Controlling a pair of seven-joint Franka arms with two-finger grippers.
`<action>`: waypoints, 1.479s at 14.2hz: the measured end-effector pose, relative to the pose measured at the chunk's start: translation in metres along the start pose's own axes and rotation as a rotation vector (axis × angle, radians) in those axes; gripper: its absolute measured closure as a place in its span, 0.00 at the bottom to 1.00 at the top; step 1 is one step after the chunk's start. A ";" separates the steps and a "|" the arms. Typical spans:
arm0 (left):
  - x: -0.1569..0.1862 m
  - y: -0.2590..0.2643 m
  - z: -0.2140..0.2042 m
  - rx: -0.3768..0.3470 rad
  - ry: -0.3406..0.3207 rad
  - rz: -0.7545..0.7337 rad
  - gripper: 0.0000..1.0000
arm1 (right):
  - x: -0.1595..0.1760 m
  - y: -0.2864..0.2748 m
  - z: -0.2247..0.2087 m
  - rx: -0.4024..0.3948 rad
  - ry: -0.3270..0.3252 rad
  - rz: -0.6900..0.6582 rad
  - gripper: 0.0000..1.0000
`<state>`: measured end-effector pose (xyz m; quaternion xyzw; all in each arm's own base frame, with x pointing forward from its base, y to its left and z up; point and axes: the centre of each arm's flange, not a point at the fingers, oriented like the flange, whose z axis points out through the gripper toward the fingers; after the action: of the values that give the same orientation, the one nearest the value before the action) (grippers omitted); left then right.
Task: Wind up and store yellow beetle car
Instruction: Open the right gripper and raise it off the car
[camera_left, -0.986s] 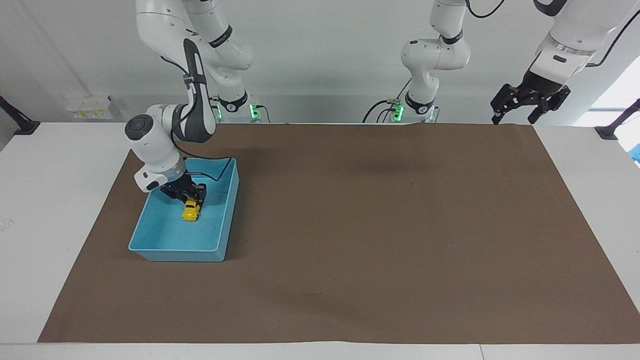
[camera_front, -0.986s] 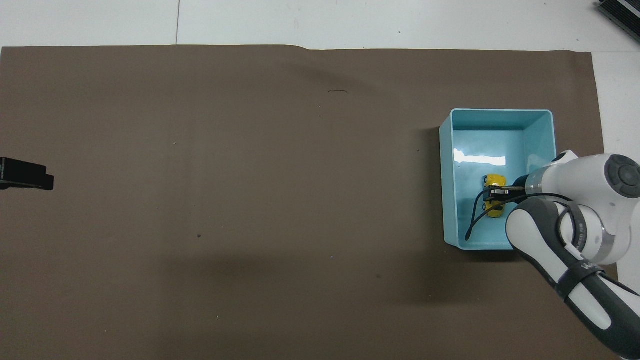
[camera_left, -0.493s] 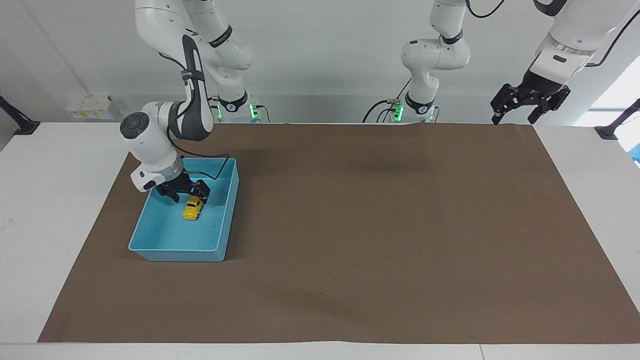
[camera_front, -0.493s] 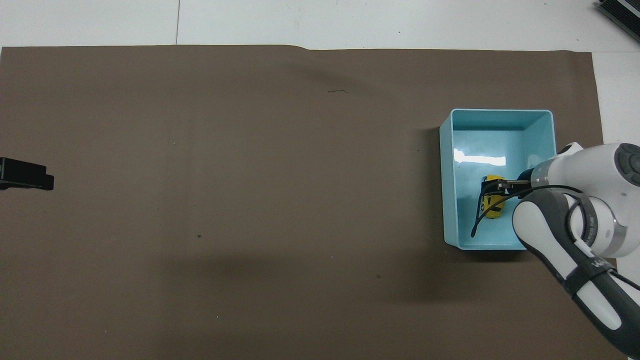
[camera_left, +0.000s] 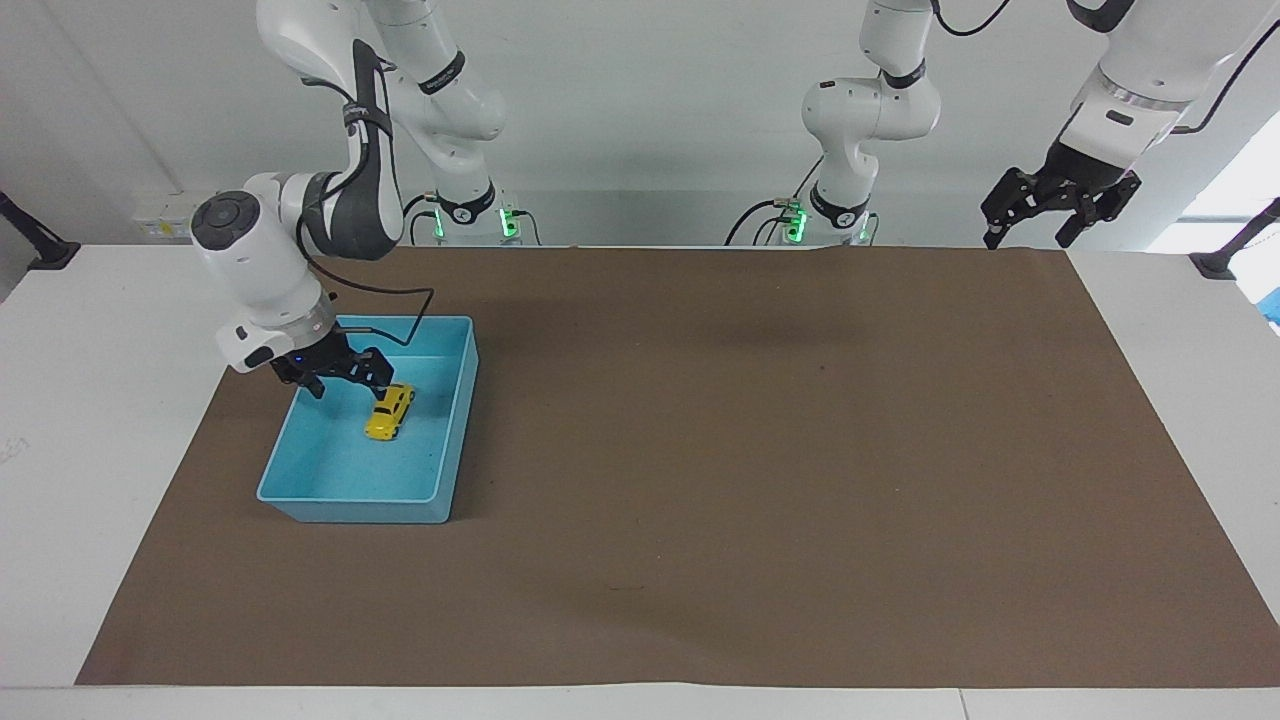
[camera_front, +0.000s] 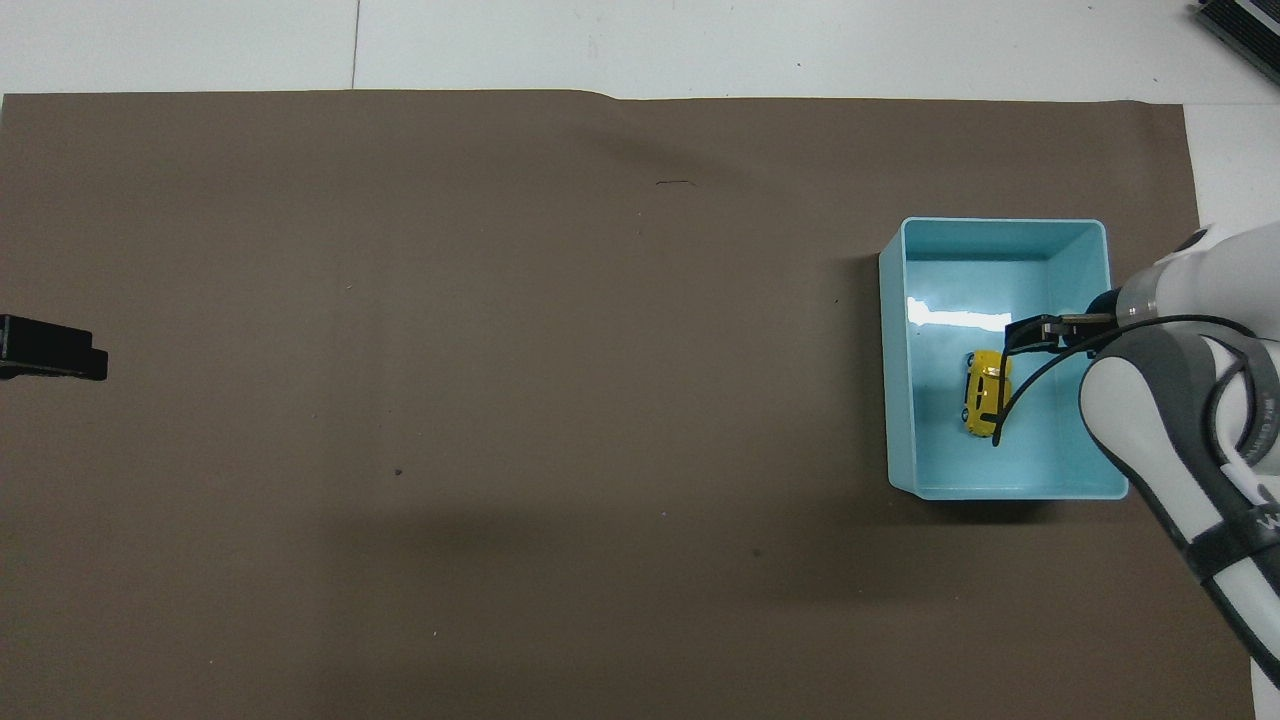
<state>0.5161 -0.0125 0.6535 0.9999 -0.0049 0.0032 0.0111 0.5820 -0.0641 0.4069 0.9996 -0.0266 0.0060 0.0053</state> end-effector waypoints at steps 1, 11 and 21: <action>0.000 0.000 0.000 0.000 0.000 0.000 0.00 | 0.003 0.001 -0.008 -0.006 0.006 0.000 0.00; 0.000 0.000 0.000 0.000 0.000 0.000 0.00 | 0.007 -0.078 -0.052 -0.030 -0.039 0.092 0.00; 0.000 0.000 0.000 0.000 0.000 0.000 0.00 | -0.021 -0.111 -0.130 0.001 -0.012 0.120 0.00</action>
<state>0.5161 -0.0125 0.6535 0.9999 -0.0049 0.0032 0.0111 0.5656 0.0491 0.5359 0.9962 -0.0866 0.0002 0.0042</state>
